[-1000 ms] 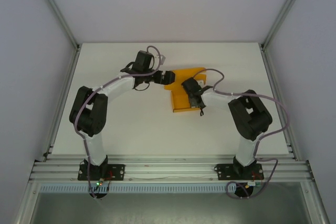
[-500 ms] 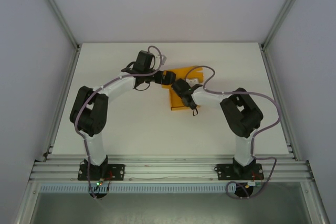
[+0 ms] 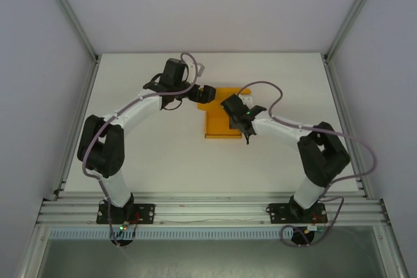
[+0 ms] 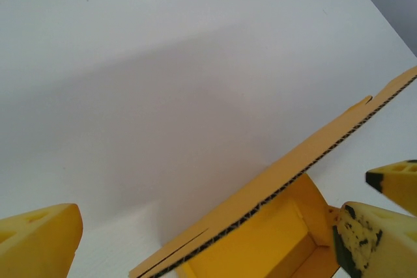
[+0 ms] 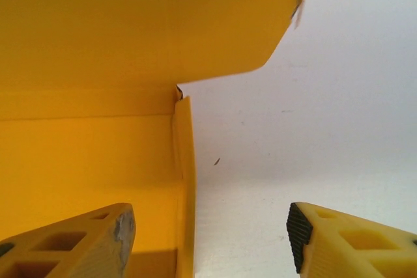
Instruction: Assemble paper box
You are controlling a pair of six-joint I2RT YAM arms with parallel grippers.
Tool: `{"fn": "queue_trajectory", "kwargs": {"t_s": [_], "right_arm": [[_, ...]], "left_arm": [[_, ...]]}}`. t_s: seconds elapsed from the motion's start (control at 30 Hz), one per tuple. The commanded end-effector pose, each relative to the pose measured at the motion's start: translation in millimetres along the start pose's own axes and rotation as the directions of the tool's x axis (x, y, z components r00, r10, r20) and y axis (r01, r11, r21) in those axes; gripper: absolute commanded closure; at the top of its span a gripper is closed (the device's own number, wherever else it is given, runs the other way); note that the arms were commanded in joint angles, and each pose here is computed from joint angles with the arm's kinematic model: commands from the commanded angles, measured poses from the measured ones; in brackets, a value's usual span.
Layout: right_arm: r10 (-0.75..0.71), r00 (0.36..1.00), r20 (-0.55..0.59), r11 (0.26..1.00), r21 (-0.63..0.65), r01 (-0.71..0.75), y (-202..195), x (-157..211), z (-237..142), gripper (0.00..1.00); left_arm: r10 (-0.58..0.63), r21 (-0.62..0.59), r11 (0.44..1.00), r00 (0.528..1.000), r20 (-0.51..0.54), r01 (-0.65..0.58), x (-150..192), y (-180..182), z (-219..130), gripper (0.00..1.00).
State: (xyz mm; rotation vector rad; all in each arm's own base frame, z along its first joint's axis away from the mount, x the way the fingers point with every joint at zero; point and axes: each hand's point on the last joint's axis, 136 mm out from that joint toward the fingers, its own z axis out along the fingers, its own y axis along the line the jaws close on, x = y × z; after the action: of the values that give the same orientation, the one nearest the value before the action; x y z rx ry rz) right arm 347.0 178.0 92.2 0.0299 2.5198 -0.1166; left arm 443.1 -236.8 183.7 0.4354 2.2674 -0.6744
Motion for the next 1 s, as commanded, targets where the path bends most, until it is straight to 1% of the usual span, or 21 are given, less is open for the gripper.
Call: {"fn": "queue_trajectory", "kwargs": {"t_s": [0.0, 0.07, 0.1, 0.13, 0.17, 0.23, 0.3, 0.37, 0.4, 0.5, 0.53, 0.6, 0.7, 0.73, 0.8, 0.83, 0.9, 0.97], "right_arm": [[-0.004, 0.999, 0.046, 0.999, -0.035, 0.006, -6, -16, -16, 0.34], [-0.010, 0.996, 0.086, 0.997, -0.070, 0.016, -12, -30, -27, 0.28], [-0.022, 0.995, 0.099, 0.995, -0.099, 0.032, -14, -36, -31, 0.21], [-0.047, 0.993, 0.112, 0.989, -0.135, 0.062, -15, -40, -34, 0.09], [-0.095, 0.987, 0.130, 0.977, -0.177, 0.118, -15, -44, -36, 0.01], [-0.214, 0.962, 0.173, 0.941, -0.227, 0.250, -16, -50, -39, 0.00], [-0.293, 0.931, 0.217, 0.914, -0.223, 0.339, -22, -60, -38, 0.00], [-0.371, 0.898, 0.235, 0.844, -0.319, 0.432, -18, -64, -39, 0.00], [-0.390, 0.889, 0.242, 0.819, -0.351, 0.455, -16, -68, -38, 0.00], [-0.465, 0.858, 0.216, 0.738, -0.441, 0.511, -8, -76, -32, 0.00], [-0.510, 0.837, 0.199, 0.708, -0.455, 0.540, -6, -75, -28, 0.01], [-0.564, 0.808, 0.169, 0.679, -0.462, 0.570, -3, -75, -15, 0.02], [-0.637, 0.757, 0.147, 0.626, -0.474, 0.619, -1, -74, 1, 0.08], [-0.652, 0.746, 0.139, 0.613, -0.481, 0.626, -1, -75, 4, 0.13], [-0.669, 0.733, 0.123, 0.594, -0.505, 0.626, 2, -77, 4, 0.26], [-0.674, 0.730, 0.113, 0.591, -0.511, 0.624, 2, -78, 5, 0.37], [-0.682, 0.723, 0.106, 0.583, -0.518, 0.626, 2, -79, 3, 0.53], [-0.686, 0.720, 0.106, 0.584, -0.510, 0.632, 1, -80, 3, 0.69]], "left_arm": [[0.063, -0.051, 0.997, 0.998, -0.019, -0.064, 4, 4, -14, 0.00], [0.092, -0.072, 0.993, 0.996, -0.022, -0.093, 7, 7, -21, 0.00], [0.108, -0.081, 0.991, 0.994, -0.029, -0.110, 10, 8, -24, 0.00], [0.125, -0.081, 0.989, 0.992, -0.036, -0.127, 13, 10, -27, 0.00], [0.148, -0.073, 0.986, 0.988, -0.041, -0.151, 17, 11, -30, 0.00], [0.191, -0.058, 0.979, 0.980, -0.063, -0.195, 25, 14, -34, 0.00], [0.234, -0.051, 0.970, 0.969, -0.083, -0.238, 27, 16, -35, 0.00], [0.276, -0.033, 0.959, 0.956, -0.097, -0.280, 25, 16, -34, 0.00], [0.293, -0.023, 0.955, 0.950, -0.105, -0.297, 23, 16, -33, 0.00], [0.345, 0.026, 0.938, 0.928, -0.137, -0.345, 22, 16, -24, 0.00], [0.375, 0.046, 0.927, 0.913, -0.161, -0.373, 25, 17, -20, 0.00], [0.424, 0.108, 0.905, 0.885, -0.191, -0.411, 33, 14, -13, 0.04], [0.480, 0.143, 0.877, 0.850, -0.216, -0.459, 37, 17, -3, 0.12], [0.494, 0.158, 0.869, 0.839, -0.228, -0.469, 37, 17, -1, 0.15], [0.517, 0.197, 0.854, 0.825, -0.227, -0.481, 32, 11, -3, 0.24], [0.526, 0.234, 0.847, 0.817, -0.239, -0.477, 36, 9, 2, 0.31], [0.547, 0.265, 0.832, 0.799, -0.249, -0.487, 36, 4, 4, 0.46], [0.559, 0.261, 0.826, 0.784, -0.270, -0.499, 38, 5, 9, 0.66]]}}
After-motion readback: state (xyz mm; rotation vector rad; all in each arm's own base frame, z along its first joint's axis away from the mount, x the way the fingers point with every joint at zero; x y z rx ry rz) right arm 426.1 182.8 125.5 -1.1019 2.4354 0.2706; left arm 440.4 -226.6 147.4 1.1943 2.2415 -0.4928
